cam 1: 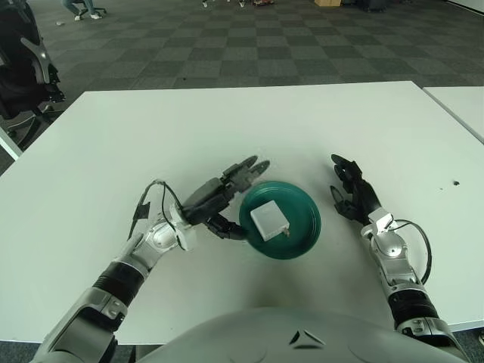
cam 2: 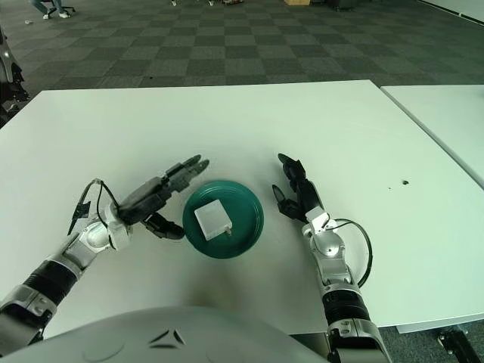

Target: Put the charger into the plate.

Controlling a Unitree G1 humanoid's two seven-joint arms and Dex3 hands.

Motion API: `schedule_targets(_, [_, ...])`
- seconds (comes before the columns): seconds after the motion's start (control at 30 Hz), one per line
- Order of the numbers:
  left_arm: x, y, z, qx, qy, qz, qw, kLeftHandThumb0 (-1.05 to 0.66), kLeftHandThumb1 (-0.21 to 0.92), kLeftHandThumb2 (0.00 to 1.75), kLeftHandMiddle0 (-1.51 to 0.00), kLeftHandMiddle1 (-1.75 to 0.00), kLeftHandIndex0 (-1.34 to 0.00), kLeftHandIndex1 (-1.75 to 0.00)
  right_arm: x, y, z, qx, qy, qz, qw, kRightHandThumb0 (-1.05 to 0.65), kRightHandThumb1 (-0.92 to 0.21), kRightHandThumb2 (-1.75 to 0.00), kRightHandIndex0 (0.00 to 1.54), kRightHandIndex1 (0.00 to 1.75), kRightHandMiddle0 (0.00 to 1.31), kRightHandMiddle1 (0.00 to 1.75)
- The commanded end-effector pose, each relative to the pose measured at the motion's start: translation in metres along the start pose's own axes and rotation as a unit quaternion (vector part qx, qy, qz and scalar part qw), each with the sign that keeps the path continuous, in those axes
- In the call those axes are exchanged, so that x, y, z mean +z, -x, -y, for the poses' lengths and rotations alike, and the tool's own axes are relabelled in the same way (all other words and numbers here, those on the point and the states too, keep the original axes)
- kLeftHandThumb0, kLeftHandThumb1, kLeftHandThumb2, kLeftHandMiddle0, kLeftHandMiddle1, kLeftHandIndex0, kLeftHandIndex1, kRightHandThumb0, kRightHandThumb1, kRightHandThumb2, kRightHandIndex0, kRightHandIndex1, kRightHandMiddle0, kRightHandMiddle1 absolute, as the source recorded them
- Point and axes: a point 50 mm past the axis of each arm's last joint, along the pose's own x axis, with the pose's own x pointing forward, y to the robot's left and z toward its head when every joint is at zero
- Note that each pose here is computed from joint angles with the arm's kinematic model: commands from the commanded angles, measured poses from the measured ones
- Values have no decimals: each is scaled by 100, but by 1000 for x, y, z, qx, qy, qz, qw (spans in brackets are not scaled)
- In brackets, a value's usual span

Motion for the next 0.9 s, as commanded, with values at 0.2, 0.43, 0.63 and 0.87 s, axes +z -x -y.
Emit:
schedule_targets(0.2, [-6, 31, 13, 379, 290, -14, 879, -105, 92, 85, -1, 0, 0, 0, -58, 65, -72, 43, -87, -165, 982, -73, -92, -61, 15, 0, 0, 42])
schedule_targets(0.43, [-10, 41, 18, 447, 356, -10, 821, -105, 92, 91, -6, -2, -8, -4, -60, 64, -72, 43, -83, -166, 982, -75, -92, -62, 16, 0, 0, 44])
schedule_targets(0.63, [-10, 49, 26, 440, 354, -55, 823, -105, 92, 92, -9, -1, -1, -31, -61, 62, -72, 44, -86, -165, 982, -75, -92, -62, 15, 0, 0, 44])
schedule_targets(0.87, [-11, 54, 26, 400, 314, -107, 854, -104, 92, 95, -7, 0, 0, -33, -62, 58, -74, 47, -91, -166, 981, -74, -92, -62, 15, 0, 0, 44])
